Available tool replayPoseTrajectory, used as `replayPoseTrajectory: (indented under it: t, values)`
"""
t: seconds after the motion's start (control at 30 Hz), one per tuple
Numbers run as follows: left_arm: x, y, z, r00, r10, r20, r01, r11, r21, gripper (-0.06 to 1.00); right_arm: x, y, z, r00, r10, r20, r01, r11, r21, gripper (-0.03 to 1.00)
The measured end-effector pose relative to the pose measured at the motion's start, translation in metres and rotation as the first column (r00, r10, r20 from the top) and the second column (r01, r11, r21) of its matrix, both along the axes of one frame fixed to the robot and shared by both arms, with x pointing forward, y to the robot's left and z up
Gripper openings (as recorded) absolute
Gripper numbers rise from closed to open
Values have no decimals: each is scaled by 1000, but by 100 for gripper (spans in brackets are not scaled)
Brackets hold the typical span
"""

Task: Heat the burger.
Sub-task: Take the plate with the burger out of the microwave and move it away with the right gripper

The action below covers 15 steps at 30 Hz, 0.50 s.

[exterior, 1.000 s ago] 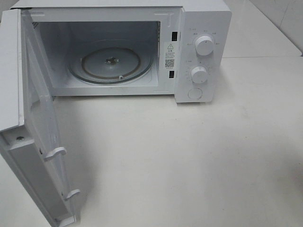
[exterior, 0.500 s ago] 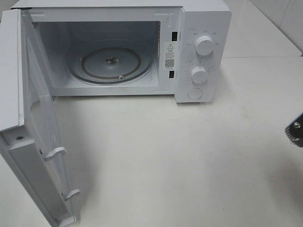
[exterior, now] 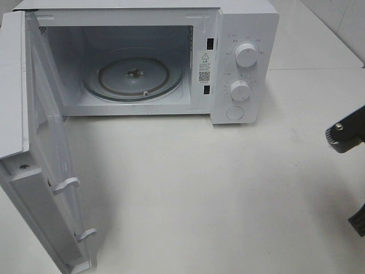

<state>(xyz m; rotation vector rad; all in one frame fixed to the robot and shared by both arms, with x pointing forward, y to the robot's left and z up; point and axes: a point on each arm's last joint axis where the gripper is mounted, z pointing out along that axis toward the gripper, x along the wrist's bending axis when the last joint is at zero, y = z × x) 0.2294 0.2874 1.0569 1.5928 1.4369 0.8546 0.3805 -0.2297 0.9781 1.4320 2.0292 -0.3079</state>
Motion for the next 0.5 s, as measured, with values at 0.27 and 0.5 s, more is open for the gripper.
replayPoseTrajectory:
  t: [0.27,0.5]
  values:
    - [0,0,0,1000,0,0,0,1000,0,98,8,11,-15,1000,-10,5,10,1000,26,9]
    - [0,0,0,1000,0,0,0,1000,0,98,22,12,-27,998,-45,40,43,998,52,9]
